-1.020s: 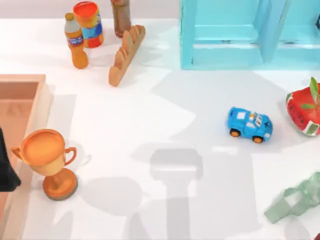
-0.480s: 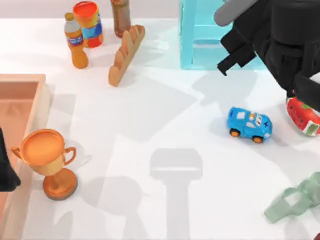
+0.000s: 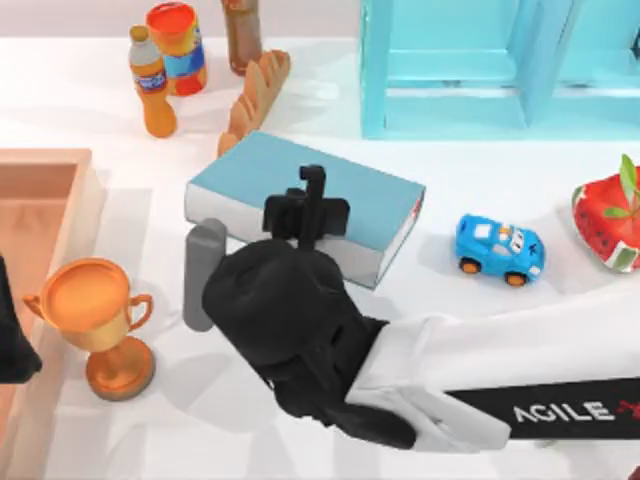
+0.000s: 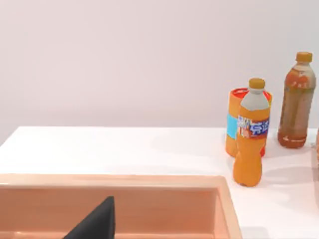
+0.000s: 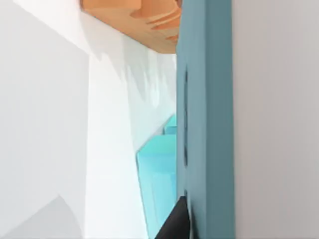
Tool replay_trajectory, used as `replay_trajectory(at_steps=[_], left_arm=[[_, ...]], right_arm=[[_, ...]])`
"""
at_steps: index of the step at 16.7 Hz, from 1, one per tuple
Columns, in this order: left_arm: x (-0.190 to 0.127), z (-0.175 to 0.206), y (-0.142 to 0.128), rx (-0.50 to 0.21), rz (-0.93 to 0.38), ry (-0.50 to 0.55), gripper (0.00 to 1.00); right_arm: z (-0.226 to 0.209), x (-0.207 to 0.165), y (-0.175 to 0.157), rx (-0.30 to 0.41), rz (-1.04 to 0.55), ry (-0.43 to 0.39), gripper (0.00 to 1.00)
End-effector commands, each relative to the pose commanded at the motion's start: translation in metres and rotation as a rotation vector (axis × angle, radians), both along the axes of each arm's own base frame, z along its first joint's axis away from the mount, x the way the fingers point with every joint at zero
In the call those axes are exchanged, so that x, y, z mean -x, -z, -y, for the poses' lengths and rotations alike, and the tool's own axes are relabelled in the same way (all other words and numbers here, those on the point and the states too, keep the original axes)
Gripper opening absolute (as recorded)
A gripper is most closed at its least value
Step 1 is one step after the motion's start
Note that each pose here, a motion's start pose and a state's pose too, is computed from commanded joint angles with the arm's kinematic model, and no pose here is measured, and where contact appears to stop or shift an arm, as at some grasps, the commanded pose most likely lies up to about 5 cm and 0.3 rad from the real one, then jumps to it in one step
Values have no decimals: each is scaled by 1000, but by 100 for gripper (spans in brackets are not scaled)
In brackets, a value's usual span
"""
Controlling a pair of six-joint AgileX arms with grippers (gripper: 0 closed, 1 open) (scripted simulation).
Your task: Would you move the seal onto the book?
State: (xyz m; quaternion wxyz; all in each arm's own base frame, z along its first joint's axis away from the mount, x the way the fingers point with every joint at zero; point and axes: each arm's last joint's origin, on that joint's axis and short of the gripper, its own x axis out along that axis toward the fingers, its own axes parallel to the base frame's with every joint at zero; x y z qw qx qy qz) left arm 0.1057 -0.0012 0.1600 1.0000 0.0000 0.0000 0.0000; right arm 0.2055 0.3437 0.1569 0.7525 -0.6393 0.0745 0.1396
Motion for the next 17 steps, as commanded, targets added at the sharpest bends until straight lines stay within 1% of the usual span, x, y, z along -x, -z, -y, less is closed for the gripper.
replay_trajectory(at_steps=[2,4,9,14,17], left_arm=[[0,0,0,0,0,0,100],[0,0,0,0,0,0,100],[0,0,0,0,0,0,100],[0,0,0,0,0,0,100],[0,0,0,0,0,0,100]], right_arm=[[-19,21,14,93,30,-28,0],[-28,32,21,136,48,-42,0],[-27,33,24,141,43,-43,0],[-27,33,28,167,43,-12,0],[-27,35,25,160,43,-24,0]])
